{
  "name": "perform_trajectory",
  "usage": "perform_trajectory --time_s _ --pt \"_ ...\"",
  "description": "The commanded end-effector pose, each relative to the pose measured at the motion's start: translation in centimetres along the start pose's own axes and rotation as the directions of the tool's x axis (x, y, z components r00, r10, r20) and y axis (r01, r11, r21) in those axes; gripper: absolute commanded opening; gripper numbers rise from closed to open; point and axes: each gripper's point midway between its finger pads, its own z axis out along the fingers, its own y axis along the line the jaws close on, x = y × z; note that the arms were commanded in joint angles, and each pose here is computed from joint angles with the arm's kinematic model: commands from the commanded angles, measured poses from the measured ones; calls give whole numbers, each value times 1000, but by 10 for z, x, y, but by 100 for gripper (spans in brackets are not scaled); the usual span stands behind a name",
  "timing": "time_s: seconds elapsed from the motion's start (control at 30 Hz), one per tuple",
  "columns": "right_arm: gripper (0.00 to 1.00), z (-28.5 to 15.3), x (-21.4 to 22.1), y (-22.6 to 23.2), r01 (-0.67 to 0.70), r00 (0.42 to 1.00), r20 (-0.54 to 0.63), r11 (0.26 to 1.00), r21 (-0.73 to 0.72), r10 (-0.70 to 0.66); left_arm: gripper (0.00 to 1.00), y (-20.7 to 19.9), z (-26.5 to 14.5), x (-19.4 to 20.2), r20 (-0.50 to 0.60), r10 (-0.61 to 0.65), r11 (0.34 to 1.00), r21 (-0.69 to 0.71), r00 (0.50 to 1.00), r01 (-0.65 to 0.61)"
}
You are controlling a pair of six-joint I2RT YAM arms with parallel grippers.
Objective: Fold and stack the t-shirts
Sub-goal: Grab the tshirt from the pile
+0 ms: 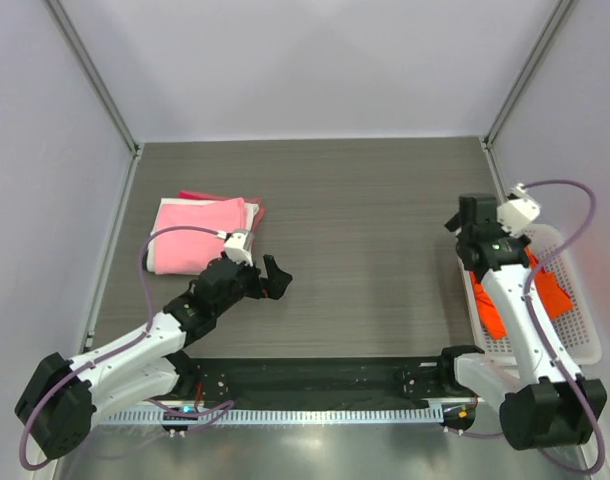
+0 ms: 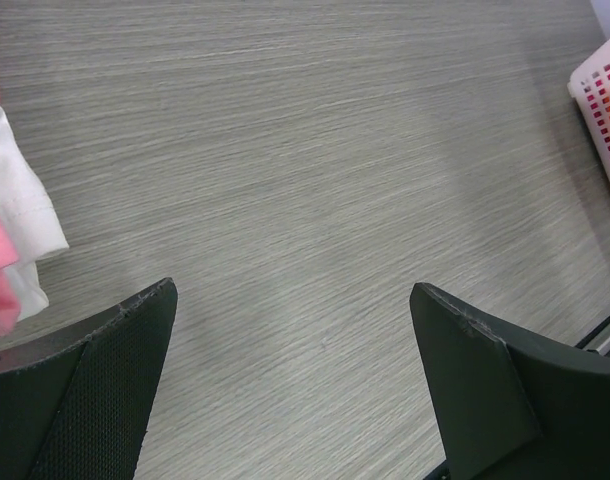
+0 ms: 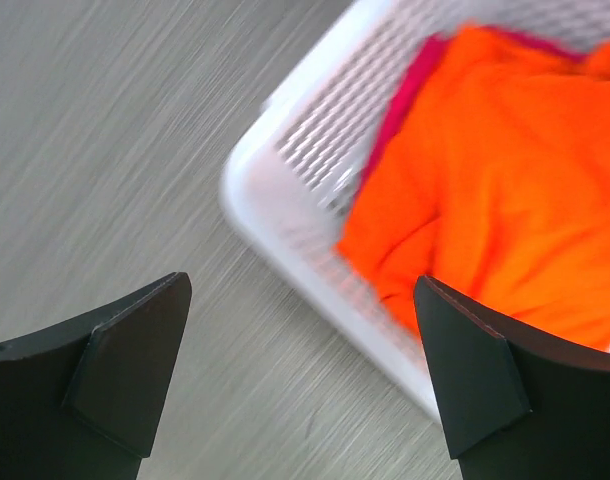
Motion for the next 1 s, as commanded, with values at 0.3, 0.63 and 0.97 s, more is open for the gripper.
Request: perform_trajectory --time_s 0.3,0.63,0.97 --pt "89 33 -17 -151 -423 906 152 824 376 396 100 -14 -1 -11 34 -20 998 62 999 18" --pt "73 90 30 -163 -518 847 169 706 483 505 100 -12 4 -6 20 -17 999 51 1000 16" --pt "1 62 -29 -163 -551 833 323 724 414 449 100 -8 7 -6 18 -9 999 31 1000 8"
